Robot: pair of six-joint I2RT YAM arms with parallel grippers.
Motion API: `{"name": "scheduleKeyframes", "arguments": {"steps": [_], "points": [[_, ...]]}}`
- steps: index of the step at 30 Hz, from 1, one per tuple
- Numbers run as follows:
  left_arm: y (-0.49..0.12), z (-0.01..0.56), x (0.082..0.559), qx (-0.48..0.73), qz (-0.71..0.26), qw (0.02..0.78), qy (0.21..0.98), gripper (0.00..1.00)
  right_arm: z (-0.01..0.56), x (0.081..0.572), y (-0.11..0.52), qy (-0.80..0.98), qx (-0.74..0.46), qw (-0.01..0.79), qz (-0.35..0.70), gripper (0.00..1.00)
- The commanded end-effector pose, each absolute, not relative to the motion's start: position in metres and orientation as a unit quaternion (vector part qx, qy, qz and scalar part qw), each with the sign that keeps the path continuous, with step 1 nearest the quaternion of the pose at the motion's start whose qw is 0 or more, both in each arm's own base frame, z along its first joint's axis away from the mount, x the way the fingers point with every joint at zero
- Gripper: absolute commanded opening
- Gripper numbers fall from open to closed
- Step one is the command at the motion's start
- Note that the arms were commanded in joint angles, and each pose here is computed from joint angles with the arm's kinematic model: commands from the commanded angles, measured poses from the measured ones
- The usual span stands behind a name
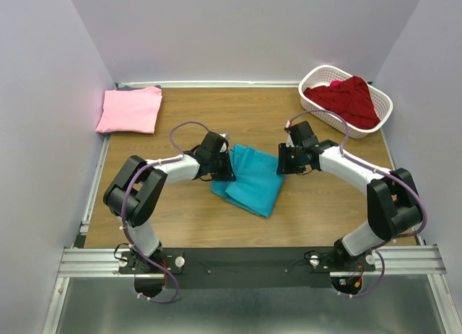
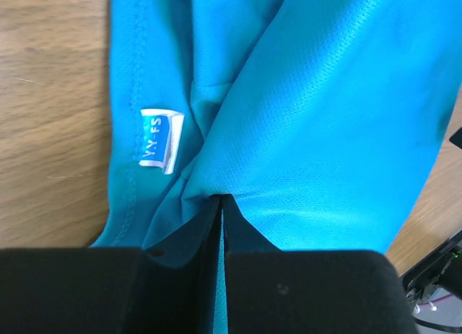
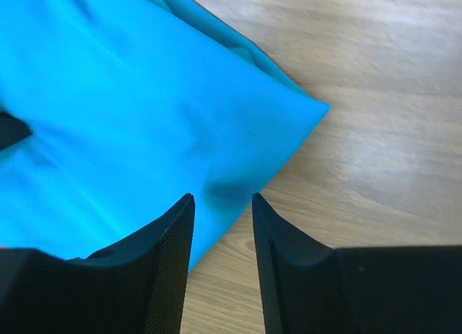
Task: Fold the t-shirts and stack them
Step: Fold the tshirt
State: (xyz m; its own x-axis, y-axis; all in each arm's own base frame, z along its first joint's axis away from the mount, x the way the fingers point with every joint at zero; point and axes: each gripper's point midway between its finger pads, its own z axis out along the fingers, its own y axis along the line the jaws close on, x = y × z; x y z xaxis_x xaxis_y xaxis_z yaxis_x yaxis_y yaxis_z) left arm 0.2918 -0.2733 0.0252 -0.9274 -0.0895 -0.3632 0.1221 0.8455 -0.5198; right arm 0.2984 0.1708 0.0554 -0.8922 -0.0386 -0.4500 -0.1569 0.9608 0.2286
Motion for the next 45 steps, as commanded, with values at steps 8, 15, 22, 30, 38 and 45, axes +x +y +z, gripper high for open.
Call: {"name": "scheduleKeyframes", "arguments": {"steps": [8,15,22,30,38,45], "points": [[-0.269,0.016,0.285,0.037,-0.289,0.185,0.939,0.12,0.115,0.328,0.282,0.880,-0.146,0.212,0.398,0.39],[-0.266,0.015,0.285,0.033,-0.290,0.187,0.938,0.12,0.095,0.344,0.317,0.844,-0.161,0.177,0.480,0.34],[-0.261,0.013,0.282,0.031,-0.289,0.181,0.939,0.12,0.047,0.355,0.321,0.848,-0.154,0.137,0.488,0.32],[-0.247,0.002,0.271,0.026,-0.275,0.169,0.946,0.12,0.009,0.408,0.294,0.861,-0.077,0.126,0.487,0.32],[-0.240,0.014,0.273,0.038,-0.267,0.189,0.944,0.12,-0.019,0.419,0.279,0.873,-0.042,0.117,0.472,0.32],[-0.231,0.039,0.264,0.059,-0.264,0.208,0.940,0.13,-0.024,0.414,0.273,0.882,-0.046,0.126,0.452,0.32]]}}
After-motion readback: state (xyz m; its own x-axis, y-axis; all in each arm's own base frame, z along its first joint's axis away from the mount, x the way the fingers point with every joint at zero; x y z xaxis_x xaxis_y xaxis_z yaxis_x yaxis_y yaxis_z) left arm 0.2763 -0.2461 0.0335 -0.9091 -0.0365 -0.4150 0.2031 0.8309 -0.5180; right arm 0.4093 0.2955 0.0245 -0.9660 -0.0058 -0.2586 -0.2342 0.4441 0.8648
